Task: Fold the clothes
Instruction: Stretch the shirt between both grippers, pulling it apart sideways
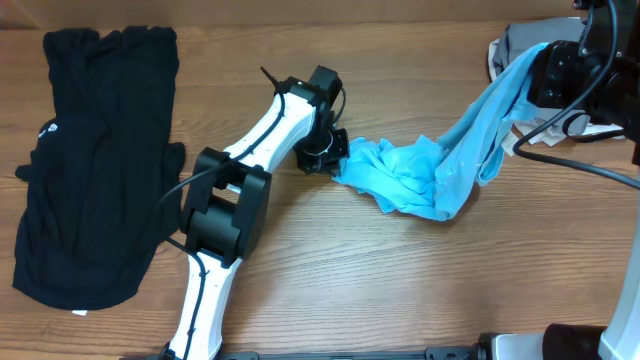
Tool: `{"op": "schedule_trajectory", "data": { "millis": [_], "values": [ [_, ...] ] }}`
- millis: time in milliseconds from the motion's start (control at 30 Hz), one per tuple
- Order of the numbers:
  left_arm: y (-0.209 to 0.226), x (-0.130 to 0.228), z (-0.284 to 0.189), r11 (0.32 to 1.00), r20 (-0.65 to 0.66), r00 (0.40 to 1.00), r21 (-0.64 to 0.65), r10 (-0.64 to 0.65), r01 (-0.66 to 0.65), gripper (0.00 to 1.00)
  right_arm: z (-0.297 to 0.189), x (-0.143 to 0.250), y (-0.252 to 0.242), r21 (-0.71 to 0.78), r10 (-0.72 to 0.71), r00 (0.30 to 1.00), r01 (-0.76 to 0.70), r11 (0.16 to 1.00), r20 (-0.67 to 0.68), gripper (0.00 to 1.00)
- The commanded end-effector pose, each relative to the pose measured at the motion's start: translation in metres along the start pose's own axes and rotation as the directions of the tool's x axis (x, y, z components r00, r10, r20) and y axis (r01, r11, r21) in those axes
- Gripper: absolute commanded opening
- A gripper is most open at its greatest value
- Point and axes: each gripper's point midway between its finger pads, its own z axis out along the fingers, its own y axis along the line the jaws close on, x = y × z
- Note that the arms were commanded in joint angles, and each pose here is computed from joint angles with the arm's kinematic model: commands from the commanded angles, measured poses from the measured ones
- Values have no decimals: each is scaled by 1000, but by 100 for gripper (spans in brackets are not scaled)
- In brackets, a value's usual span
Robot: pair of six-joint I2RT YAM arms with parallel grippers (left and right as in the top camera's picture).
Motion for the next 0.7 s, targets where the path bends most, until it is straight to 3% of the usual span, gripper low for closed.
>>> {"op": "schedule_trajectory", "data": {
  "millis": [0,200,233,333,667],
  "values": [
    [-14,-29,-72,981,151,971,33,184,-191,4,-8,-7,0,3,-1,999,1,1000,33,4],
    [-9,-50,-238,975,493,847,-21,201,-219,4,-9,-9,-4,11,40,998,-41,999,42,4],
    [-4,-47,-285,977,588,787,-23,186,-213,4,-9,-10,-9,19,66,997,-67,998,47,4],
    [10,-36,-349,982,706,691,-37,156,-185,4,-11,-10,-15,29,95,994,-97,995,53,4],
    [90,18,-484,1000,904,427,-6,4,3,4,-48,-15,-46,16,219,965,-223,975,142,4]
  ]
}}
